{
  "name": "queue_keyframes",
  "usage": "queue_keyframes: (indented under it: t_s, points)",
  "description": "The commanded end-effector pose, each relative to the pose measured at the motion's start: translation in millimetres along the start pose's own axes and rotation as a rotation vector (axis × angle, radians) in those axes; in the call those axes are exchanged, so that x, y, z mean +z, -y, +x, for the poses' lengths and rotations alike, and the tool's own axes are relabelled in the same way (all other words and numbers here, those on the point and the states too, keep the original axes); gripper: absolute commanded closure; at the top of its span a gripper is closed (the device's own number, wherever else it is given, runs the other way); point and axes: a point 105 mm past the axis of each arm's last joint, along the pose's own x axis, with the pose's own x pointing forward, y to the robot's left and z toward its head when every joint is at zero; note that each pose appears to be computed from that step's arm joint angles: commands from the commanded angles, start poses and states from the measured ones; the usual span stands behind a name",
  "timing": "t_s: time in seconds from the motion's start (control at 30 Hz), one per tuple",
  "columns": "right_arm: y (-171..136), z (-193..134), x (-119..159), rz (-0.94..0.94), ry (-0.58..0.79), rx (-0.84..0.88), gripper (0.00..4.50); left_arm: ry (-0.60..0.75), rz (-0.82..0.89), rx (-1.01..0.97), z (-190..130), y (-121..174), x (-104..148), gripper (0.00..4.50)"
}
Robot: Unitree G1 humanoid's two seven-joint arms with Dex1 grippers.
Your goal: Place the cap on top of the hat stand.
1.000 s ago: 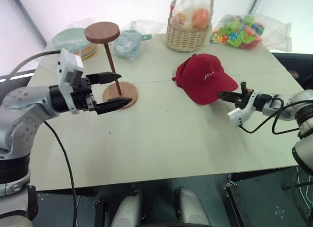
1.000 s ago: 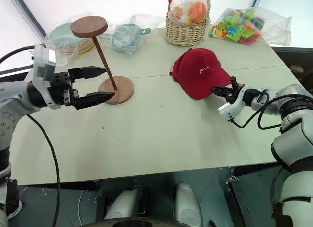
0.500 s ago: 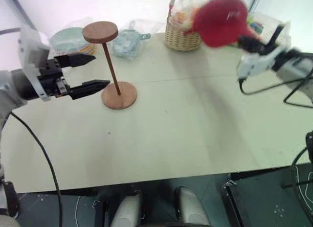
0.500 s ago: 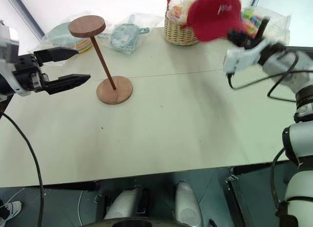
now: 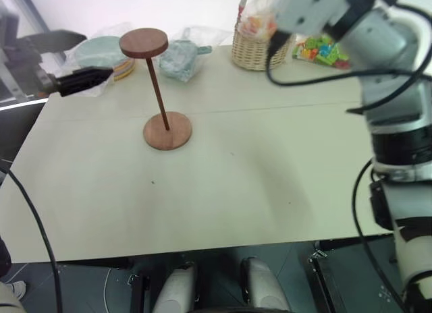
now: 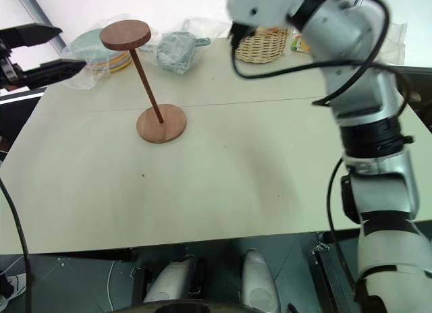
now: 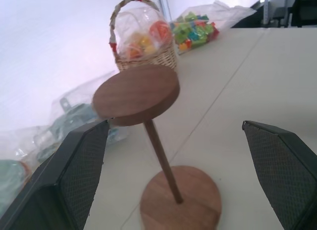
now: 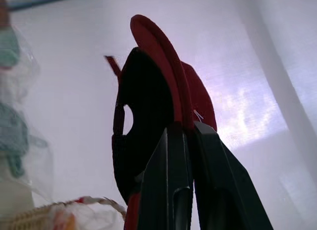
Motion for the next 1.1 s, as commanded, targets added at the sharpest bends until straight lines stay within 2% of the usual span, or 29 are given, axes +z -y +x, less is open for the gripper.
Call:
queue_keyframes:
  t_s: [0.03, 0.23, 0.53, 0.67, 0.77, 0.87, 1.1]
  points:
    - [13, -2, 37, 0.010, 0.103, -0.063, 4.46, 0.001, 0.047, 0.059, -11, -17, 7, 0.00]
    - [-12, 3, 63, 0.055, 0.180, -0.048, 4.46, -0.024, 0.015, 0.079, -10, -26, -9, 0.00]
    - [-48, 2, 69, 0.145, 0.187, -0.008, 4.46, -0.050, 0.001, 0.094, -17, -31, -16, 0.00]
    - [-70, 3, 73, 0.111, 0.200, 0.044, 4.46, -0.051, 0.002, 0.096, -19, -30, -16, 0.00]
    - [-87, 12, 88, 0.072, 0.228, 0.099, 4.46, -0.057, 0.001, 0.105, -21, -30, -17, 0.00]
    - [-90, 19, 102, 0.061, 0.258, 0.117, 4.46, -0.058, 0.001, 0.110, -23, -30, -17, 0.00]
    - [-106, 33, 99, -0.042, 0.267, 0.184, 4.46, -0.048, -0.006, 0.114, -21, -29, -19, 0.00]
